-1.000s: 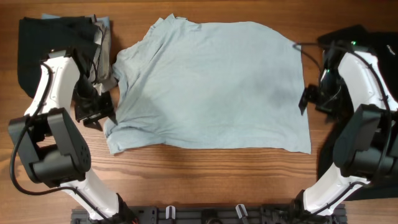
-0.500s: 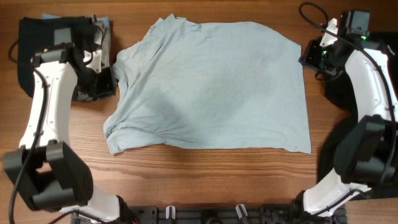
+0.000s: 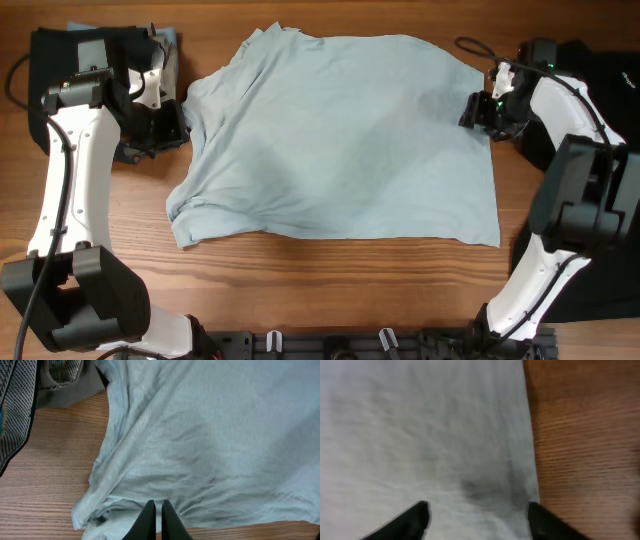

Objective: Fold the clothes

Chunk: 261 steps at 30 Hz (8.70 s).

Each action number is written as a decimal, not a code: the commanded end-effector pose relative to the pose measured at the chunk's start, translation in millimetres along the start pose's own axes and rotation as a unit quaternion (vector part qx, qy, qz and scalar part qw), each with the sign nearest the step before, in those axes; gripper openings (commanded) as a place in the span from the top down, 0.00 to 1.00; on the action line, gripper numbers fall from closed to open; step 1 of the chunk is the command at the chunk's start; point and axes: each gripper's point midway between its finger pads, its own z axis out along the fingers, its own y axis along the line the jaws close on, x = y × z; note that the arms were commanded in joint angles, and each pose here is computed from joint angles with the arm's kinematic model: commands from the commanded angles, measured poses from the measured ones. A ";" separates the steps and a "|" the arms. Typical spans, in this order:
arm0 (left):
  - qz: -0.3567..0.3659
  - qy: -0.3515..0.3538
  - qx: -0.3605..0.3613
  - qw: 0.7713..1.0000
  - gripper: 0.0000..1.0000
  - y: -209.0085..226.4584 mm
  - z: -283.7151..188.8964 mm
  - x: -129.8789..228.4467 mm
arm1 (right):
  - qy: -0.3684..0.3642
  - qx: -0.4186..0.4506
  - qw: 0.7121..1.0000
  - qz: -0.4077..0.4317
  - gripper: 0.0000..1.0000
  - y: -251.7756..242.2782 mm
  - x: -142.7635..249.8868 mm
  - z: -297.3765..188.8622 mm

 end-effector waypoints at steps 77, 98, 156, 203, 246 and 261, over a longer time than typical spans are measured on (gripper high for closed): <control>0.075 -0.271 0.083 0.956 0.69 -37.5 119.7 -190.3 | -0.033 -0.086 0.994 -0.054 0.37 143.3 38.4 -142.7; -0.022 0.094 0.026 0.995 0.37 -43.9 15.3 53.5 | 0.003 -0.064 0.996 -0.063 0.39 133.4 61.9 -149.0; -0.147 0.124 -0.165 0.967 0.27 33.3 86.7 177.5 | -0.144 0.045 0.989 0.000 0.22 85.4 112.0 -276.3; -0.119 0.044 -0.090 0.988 0.35 0.1 27.4 112.6 | 0.019 0.060 0.992 0.108 0.16 17.9 115.6 -208.6; -0.167 0.047 -0.043 0.984 0.50 6.7 33.9 115.3 | -0.004 0.060 0.993 0.104 0.10 16.9 104.1 -208.1; -0.219 0.098 -0.081 0.968 0.56 38.1 99.1 164.4 | -0.005 0.061 0.993 0.103 0.09 16.7 103.8 -208.2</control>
